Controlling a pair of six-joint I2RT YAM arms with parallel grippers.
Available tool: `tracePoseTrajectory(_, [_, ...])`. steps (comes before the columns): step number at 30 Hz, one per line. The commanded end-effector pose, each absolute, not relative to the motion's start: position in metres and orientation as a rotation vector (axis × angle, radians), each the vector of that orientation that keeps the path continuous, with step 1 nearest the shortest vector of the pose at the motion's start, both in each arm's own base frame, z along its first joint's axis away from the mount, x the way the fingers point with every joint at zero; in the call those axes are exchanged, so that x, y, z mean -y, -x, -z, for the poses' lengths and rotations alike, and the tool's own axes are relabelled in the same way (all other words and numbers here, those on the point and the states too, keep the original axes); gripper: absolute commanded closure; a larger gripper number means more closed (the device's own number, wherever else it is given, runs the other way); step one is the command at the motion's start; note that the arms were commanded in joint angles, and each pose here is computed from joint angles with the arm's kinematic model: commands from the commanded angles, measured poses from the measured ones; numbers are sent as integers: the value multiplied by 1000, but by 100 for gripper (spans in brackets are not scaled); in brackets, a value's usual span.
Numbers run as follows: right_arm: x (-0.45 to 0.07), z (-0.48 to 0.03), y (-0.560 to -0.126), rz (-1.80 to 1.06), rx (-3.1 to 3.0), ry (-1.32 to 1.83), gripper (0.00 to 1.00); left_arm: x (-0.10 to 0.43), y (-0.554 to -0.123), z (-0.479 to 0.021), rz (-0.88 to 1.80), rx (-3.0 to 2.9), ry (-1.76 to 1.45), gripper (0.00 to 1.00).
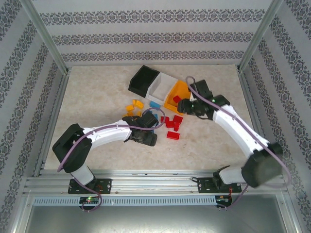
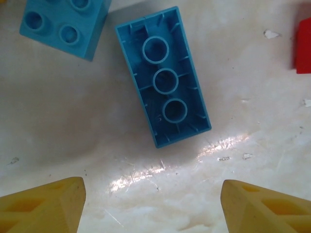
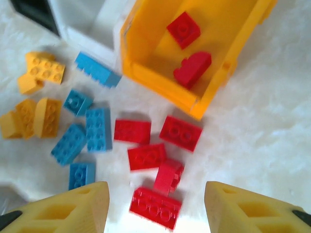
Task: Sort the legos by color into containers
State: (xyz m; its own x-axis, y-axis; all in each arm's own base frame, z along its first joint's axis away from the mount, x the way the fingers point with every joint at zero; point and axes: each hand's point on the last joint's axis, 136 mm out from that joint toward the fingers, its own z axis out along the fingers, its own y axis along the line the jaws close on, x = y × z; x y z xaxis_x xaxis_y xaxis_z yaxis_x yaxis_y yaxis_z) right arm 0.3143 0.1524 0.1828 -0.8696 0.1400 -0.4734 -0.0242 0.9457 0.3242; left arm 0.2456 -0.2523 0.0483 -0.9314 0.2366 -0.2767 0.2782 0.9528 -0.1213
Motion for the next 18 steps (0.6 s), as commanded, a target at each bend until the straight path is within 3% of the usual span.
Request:
tracePoseTrajectory(1, [-148, -154, -283, -431, -2635, -123, 46, 265, -259, -49, 218, -2802, -365, 28])
tracePoseTrajectory(8, [-144, -128, -240, -463, -2676, -113, 47, 279, -273, -37, 195, -2814, -376, 32])
tracePoseTrajectory(18, [-150, -113, -234, -509, -2699, -107, 48, 278, -286, -23, 82, -2829, -385, 39])
